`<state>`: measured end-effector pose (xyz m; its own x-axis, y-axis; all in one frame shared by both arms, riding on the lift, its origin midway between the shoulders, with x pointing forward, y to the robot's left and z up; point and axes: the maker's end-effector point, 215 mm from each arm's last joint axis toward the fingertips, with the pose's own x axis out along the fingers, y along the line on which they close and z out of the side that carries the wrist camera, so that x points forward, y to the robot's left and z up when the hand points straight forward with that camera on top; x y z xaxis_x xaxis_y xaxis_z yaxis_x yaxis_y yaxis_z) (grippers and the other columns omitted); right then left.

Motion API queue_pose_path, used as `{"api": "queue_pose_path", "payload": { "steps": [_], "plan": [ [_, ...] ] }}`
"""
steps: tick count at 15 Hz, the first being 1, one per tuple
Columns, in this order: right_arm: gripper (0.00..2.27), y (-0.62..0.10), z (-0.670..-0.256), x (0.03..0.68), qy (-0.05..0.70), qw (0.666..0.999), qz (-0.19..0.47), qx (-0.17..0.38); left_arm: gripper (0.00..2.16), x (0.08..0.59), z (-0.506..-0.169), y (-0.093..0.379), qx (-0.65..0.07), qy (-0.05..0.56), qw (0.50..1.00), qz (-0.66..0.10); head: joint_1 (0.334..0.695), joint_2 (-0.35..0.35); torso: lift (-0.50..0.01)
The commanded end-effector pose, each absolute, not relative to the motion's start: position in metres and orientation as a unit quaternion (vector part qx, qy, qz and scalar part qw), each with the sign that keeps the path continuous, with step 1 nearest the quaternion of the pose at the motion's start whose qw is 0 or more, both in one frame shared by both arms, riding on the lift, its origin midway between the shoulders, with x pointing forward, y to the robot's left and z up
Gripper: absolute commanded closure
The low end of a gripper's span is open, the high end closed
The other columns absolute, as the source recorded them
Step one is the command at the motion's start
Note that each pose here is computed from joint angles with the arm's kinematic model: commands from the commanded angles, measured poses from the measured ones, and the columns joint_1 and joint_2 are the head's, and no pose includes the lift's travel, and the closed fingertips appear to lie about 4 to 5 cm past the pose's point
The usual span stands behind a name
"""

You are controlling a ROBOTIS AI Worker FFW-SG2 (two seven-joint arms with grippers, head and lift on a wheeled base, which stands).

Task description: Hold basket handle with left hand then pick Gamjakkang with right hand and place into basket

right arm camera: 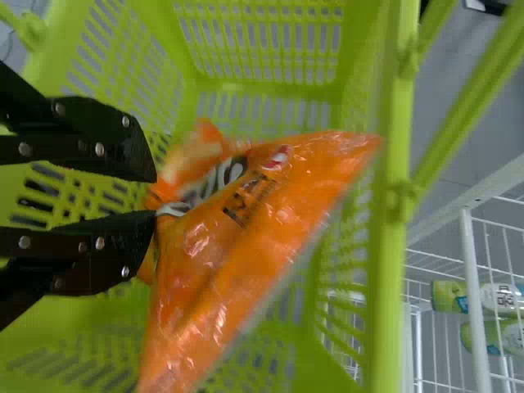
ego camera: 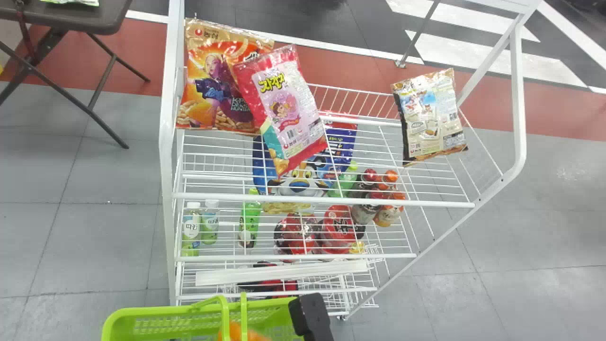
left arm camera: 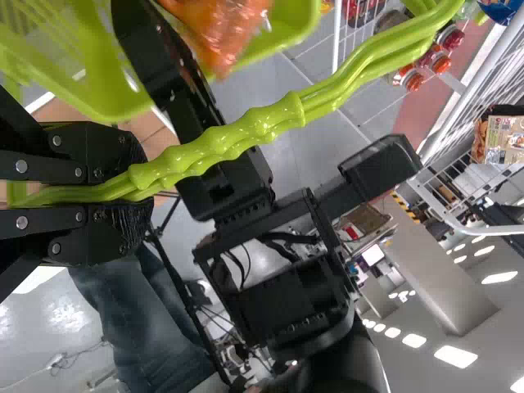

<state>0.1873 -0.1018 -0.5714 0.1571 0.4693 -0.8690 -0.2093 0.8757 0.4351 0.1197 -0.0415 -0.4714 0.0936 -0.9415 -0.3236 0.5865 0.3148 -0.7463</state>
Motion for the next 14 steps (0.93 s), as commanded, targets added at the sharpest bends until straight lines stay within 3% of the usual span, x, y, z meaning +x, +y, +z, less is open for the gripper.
{"api": "queue_pose_path", "payload": {
  "steps": [1,5,9,14],
  "plan": [
    [0.06,-0.123,-0.55,0.204,0.585,0.779,0.204,0.095,2.14,0.12,-0.471,-0.042,-0.222,0.4,0.706,-0.541,0.695,-0.35,-0.019],
    [0.06,-0.161,-0.504,0.26,0.509,0.841,0.165,0.08,2.14,0.12,-0.472,-0.042,-0.223,0.4,0.705,-0.541,0.695,-0.35,-0.019],
    [0.06,-0.184,-0.389,0.371,0.26,0.95,0.147,0.097,2.14,0.121,-0.474,-0.042,-0.222,0.399,0.707,-0.54,0.695,-0.35,-0.019],
    [0.07,-0.208,-0.3,0.394,0.028,0.991,0.108,0.069,2.14,0.123,-0.476,-0.045,-0.22,0.393,0.708,-0.544,0.695,-0.35,-0.019]
  ]
}}
